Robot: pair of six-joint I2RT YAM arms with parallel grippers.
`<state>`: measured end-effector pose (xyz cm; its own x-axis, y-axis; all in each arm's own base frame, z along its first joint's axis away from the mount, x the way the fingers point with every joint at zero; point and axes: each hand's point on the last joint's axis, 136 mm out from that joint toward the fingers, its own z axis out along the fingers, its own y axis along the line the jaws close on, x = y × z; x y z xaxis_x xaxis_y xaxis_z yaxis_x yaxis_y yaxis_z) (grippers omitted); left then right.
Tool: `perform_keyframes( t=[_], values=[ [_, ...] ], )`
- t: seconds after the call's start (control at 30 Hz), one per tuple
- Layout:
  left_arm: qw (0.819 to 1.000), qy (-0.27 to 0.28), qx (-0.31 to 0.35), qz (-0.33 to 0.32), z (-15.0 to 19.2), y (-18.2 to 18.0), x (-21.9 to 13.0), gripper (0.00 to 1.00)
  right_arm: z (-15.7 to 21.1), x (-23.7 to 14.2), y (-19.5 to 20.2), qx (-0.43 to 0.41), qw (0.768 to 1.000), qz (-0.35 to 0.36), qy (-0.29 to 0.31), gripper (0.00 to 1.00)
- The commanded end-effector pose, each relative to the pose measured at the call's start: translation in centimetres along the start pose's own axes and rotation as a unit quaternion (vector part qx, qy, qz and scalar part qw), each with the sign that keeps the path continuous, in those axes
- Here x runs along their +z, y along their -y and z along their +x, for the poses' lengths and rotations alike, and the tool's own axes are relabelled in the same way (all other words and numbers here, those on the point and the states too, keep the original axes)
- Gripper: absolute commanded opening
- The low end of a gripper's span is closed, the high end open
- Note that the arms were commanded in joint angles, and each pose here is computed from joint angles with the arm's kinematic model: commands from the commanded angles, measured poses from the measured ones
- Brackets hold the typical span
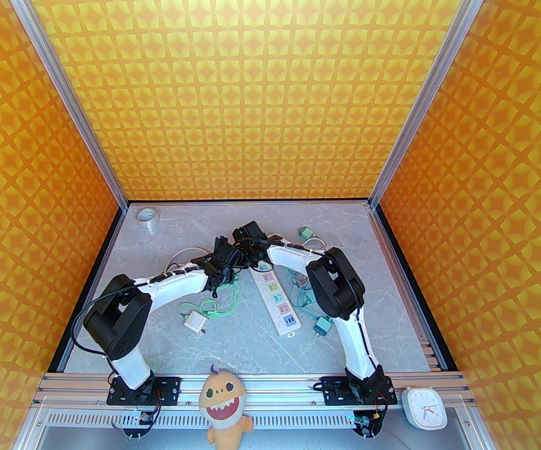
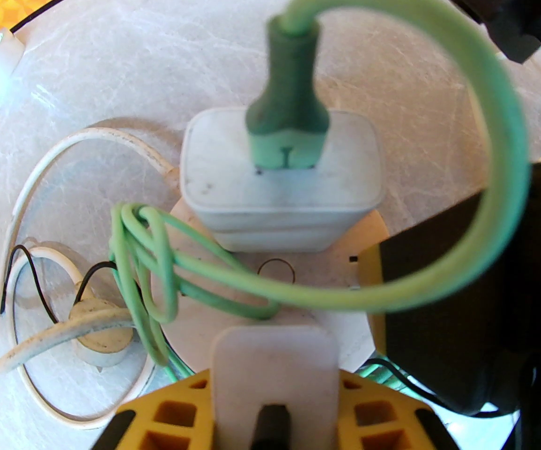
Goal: Pull the plug off the socket
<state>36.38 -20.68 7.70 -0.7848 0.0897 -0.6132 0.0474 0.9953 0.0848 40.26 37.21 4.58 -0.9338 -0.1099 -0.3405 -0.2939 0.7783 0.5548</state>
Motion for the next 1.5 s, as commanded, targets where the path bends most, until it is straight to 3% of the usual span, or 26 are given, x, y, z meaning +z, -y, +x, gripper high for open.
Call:
perform_keyframes(
  t=[0.0, 0.3, 0.53, 0.77, 1.07, 1.47],
  values=[
    [0.998, 0.031, 0.028, 0.054, -2.2, 4.1, -2.7, 0.0, 5.0, 3.5, 6.2, 0.028, 0.992, 0.109, -0.061, 0.0],
    [0.997, -0.058, -0.017, 0.057, -3.8, 3.6, -1.5, 0.0, 4.9, 3.5, 6.2, 0.027, 0.992, 0.108, -0.062, 0.0],
    [0.994, -0.085, -0.042, 0.055, -3.8, 2.3, -0.7, 0.0, 5.0, 3.5, 6.2, 0.027, 0.992, 0.109, -0.063, 0.0],
    [0.997, -0.024, -0.013, 0.073, -2.9, 3.7, -1.7, 0.0, 5.0, 3.5, 6.2, 0.027, 0.992, 0.109, -0.063, 0.0],
    [0.998, 0.05, 0.04, 0.024, -1.6, 4.2, -2.8, 0.0, 5.0, 3.5, 6.2, 0.026, 0.992, 0.109, -0.063, 0.0],
    [0.998, -0.046, 0.02, 0.037, -3.4, 4.9, -1.3, 0.0, 5.0, 3.5, 6.1, 0.025, 0.992, 0.109, -0.063, 0.0]
  ],
)
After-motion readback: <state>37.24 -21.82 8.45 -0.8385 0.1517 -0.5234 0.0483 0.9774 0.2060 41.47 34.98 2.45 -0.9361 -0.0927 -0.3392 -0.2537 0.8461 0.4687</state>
